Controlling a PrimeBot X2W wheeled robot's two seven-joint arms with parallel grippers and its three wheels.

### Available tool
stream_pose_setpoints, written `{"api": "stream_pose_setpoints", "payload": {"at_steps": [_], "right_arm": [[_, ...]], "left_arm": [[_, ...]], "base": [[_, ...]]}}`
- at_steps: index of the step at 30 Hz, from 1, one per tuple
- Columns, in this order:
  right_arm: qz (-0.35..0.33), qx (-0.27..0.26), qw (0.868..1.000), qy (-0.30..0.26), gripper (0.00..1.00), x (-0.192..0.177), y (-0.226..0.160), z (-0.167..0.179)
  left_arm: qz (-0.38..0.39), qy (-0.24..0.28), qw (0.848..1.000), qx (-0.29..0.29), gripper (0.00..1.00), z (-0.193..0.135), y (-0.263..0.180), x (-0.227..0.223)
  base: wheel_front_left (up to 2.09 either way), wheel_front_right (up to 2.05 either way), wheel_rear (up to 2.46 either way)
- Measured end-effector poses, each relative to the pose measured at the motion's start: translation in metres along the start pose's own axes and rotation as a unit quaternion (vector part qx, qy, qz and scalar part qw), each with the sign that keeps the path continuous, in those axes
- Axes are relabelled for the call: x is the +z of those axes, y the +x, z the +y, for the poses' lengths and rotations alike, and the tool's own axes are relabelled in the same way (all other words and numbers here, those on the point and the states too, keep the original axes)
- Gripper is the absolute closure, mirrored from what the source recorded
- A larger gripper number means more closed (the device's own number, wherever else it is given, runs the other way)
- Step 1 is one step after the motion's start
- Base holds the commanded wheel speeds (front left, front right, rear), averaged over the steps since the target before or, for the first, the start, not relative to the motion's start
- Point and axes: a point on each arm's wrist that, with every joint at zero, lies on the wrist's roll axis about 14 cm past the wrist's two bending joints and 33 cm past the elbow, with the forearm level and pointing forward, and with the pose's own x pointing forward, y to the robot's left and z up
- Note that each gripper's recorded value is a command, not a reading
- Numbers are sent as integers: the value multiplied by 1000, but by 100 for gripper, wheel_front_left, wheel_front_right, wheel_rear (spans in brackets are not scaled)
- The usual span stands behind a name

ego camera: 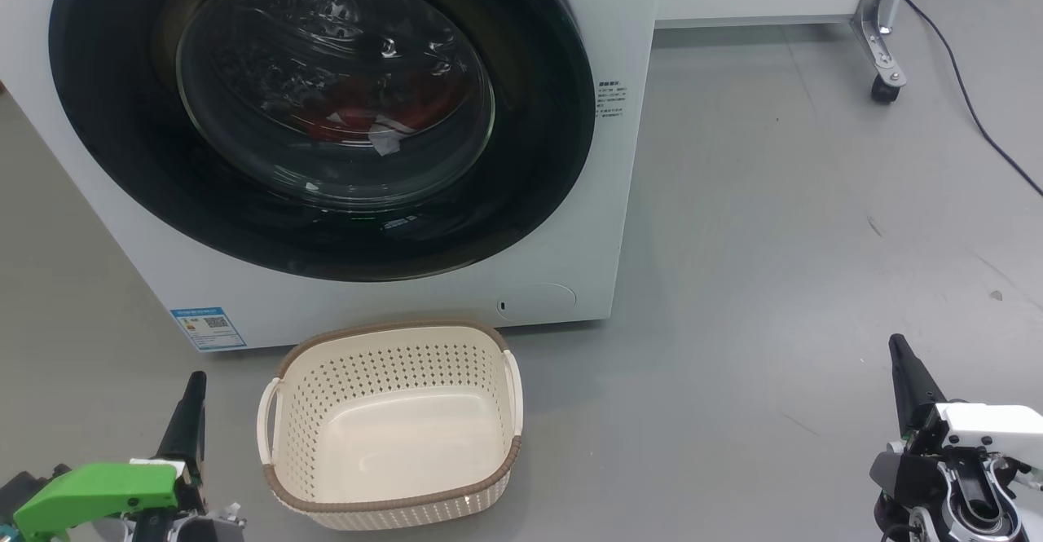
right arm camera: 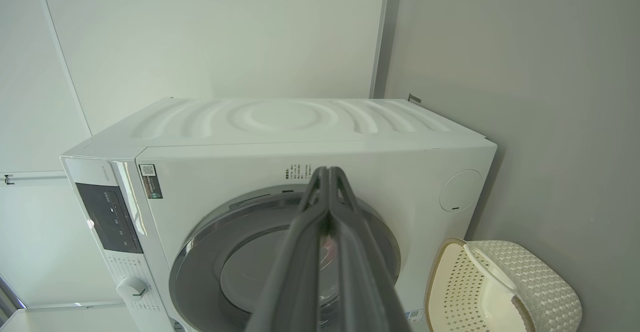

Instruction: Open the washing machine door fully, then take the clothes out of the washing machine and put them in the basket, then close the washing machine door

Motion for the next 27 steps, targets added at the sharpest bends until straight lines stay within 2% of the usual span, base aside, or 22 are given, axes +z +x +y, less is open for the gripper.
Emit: {"api": "stream_pose_setpoints", "payload": {"at_steps": [27], "right_arm": [[0,0,1000,0,100,0,0,0]], "left_arm": [[0,0,1000,0,100,0,0,0]], "base": [[0,0,0]]}}
